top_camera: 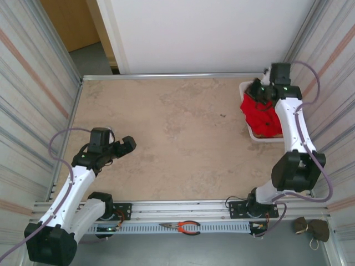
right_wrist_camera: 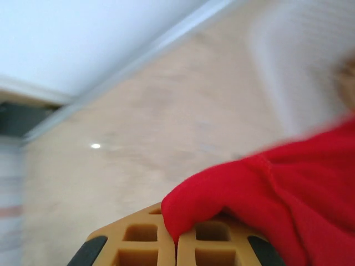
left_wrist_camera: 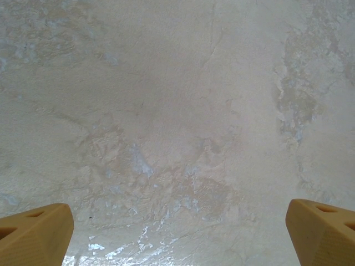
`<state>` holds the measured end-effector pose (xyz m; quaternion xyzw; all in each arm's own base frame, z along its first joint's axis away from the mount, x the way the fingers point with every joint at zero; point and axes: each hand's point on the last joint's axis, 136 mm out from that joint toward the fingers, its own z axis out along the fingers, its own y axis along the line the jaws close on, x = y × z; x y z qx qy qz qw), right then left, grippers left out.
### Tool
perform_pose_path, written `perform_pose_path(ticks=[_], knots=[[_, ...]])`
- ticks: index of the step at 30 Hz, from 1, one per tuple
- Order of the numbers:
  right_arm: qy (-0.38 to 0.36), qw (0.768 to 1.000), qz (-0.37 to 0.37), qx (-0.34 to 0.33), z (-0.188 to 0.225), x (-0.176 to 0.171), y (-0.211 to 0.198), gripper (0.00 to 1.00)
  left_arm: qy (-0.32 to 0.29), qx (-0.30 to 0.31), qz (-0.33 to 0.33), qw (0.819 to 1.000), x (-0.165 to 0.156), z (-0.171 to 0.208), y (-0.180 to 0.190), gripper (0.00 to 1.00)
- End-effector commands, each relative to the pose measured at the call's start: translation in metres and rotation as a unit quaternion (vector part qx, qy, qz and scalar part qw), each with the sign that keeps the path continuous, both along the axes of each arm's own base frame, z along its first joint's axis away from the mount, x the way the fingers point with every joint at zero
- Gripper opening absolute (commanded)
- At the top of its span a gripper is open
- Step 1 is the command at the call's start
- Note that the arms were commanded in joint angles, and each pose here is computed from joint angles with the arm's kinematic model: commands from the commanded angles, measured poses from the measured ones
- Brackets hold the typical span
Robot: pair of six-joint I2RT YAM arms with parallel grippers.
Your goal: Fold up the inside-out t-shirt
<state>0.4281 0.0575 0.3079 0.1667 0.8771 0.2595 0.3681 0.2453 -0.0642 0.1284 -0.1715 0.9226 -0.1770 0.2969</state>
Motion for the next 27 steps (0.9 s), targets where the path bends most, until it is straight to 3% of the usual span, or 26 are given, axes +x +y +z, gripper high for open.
perform_pose_path(ticks=[1,5,9,12,17,18,19,21,23,27], knots=[[-0.151,0.976,0.138,0.072,0.132,-0.04,0.098,0.0,-0.03,-0.005,-0.009,0.999,0.011,0.023,-0.002,0.99],[-0.194,0.946,0.211,0.15,0.186,-0.058,0.163,0.0,-0.035,-0.007,-0.009,0.999,0.016,0.031,-0.002,0.99],[-0.196,0.923,0.259,0.205,0.198,-0.061,0.211,0.0,-0.042,-0.012,-0.008,0.999,0.019,0.039,-0.003,0.99],[-0.176,0.929,0.256,0.199,0.172,-0.05,0.226,0.0,-0.045,-0.009,-0.003,0.999,0.02,0.04,-0.001,0.99],[-0.099,0.96,0.21,0.155,0.057,-0.022,0.222,0.03,-0.038,-0.002,0.005,0.999,0.019,0.036,0.005,0.99],[-0.078,0.969,0.192,0.137,0.024,-0.014,0.213,0.06,-0.035,-0.002,0.007,0.999,0.018,0.034,0.006,0.99],[-0.057,0.978,0.164,0.112,-0.008,-0.004,0.197,0.18,-0.034,-0.003,0.008,0.999,0.018,0.032,0.006,0.99],[-0.004,0.994,0.1,0.053,-0.064,0.007,0.157,0.62,-0.027,-0.003,0.007,1.0,0.017,0.029,0.007,0.99],[0.032,0.997,0.068,0.006,-0.101,0.003,0.131,0.71,-0.026,-0.001,0.006,1.0,0.016,0.028,0.008,0.99],[0.059,0.989,0.121,-0.055,-0.13,-0.031,0.152,0.7,-0.021,0.014,0.014,1.0,0.017,0.022,0.016,0.99]])
